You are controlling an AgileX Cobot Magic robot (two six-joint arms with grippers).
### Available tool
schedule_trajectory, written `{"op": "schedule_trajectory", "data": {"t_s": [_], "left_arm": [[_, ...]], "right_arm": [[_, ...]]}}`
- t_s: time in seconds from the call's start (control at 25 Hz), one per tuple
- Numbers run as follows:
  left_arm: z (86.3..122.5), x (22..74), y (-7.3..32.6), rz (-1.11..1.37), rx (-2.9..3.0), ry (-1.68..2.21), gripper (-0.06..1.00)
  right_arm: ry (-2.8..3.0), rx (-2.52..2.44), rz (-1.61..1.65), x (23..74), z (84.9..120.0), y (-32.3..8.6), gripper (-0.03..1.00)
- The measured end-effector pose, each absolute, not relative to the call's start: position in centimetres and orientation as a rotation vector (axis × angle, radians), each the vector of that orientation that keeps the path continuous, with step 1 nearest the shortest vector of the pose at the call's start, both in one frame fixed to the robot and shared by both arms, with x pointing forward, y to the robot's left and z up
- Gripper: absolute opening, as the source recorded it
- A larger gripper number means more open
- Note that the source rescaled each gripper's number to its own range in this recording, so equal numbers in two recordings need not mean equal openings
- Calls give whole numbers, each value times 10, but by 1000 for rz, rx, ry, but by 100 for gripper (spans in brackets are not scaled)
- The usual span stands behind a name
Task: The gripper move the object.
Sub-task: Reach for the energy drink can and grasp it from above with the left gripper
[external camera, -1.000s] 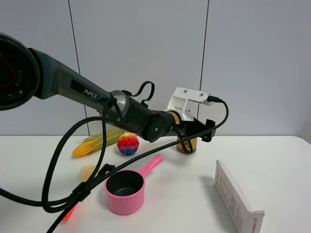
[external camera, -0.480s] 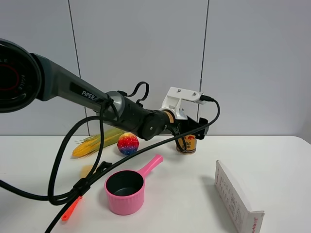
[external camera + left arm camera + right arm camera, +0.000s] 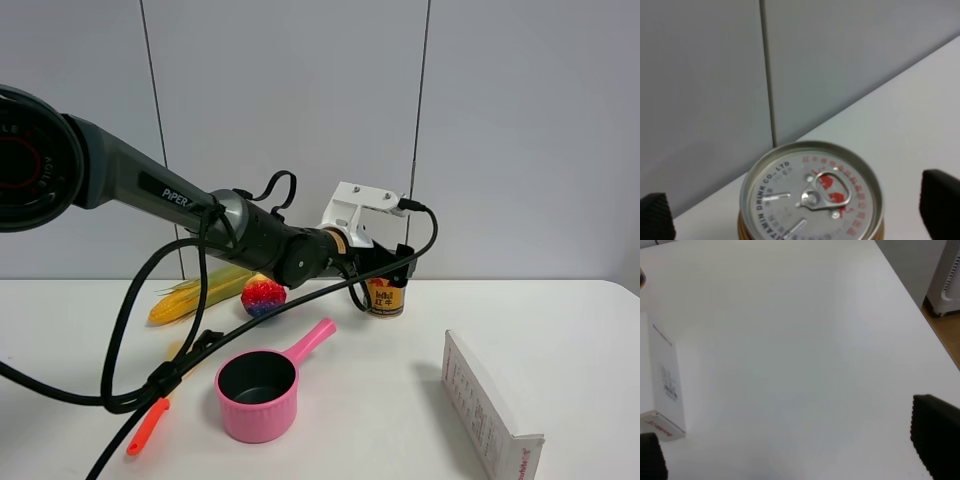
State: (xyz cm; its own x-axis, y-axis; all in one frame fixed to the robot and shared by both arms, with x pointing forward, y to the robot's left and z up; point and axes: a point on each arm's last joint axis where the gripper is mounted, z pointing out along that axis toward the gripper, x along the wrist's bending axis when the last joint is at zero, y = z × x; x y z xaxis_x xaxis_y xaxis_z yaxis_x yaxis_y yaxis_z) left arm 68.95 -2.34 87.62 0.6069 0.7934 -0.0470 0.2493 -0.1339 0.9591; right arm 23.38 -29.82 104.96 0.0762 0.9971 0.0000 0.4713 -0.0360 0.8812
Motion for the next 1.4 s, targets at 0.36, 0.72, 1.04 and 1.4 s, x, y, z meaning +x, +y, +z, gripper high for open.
{"op": "schedule_trajectory", "data": {"t_s": [0.36,0.72,1.04,1.4], "left_arm": [[874,689,-24,595,1701,850,100],[855,684,-29,586,1749,821,100],[846,689,-35,595,1742,793,100],[847,699,-44,611,1706,771,100]], "right_arm": [[1492,1610,893,234,1050,-298,100],[1492,1610,893,234,1050,-298,100],[1492,1610,893,234,1050,-298,100],[1492,1610,893,234,1050,-298,100]]}}
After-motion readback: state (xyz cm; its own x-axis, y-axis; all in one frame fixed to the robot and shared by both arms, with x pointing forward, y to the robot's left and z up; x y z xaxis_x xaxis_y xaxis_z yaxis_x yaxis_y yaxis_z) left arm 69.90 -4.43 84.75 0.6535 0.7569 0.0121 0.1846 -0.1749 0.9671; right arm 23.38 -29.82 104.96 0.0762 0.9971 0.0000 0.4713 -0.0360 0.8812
